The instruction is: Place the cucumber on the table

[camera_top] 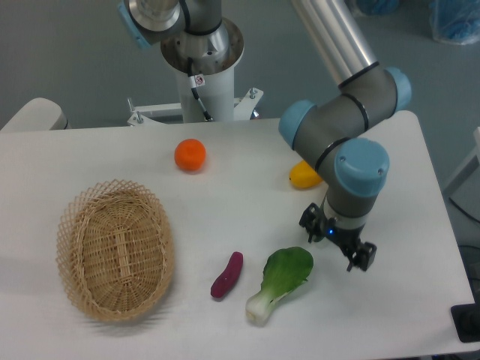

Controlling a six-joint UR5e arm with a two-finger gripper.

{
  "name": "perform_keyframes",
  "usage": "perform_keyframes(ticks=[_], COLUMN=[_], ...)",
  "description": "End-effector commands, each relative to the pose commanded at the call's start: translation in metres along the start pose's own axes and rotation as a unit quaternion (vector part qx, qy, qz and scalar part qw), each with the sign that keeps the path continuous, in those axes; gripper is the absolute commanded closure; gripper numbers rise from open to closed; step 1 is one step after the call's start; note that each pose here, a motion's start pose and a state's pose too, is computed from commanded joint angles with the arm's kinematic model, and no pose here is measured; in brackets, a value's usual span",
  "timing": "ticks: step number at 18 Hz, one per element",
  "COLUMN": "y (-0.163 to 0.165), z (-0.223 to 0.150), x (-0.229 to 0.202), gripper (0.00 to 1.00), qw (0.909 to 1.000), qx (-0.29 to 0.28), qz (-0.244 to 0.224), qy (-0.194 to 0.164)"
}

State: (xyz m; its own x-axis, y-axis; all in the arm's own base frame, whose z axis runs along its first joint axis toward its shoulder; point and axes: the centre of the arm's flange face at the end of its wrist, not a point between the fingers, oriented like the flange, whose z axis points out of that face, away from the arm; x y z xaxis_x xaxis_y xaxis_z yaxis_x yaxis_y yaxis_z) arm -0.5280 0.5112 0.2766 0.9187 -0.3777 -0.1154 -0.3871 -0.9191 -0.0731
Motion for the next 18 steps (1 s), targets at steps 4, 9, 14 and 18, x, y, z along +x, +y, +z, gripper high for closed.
perform_keyframes(ticks=[4,9,14,18], y=[-0.013,-0.031,-0.036,-0.041], z=[-0.004,0.009,0.016,0.017], x=[-0.026,-0.030,-0.029,-0.026], gripper=[0.00,0.00,0.00,0.00], qw=[0.9997,0.9993,0.9989,0.9978], qx=[-0.004,-0.016,-0.024,-0.024], qz=[0.006,0.019,0.026,0.052], qy=[0.024,0.030,0.031,0.032])
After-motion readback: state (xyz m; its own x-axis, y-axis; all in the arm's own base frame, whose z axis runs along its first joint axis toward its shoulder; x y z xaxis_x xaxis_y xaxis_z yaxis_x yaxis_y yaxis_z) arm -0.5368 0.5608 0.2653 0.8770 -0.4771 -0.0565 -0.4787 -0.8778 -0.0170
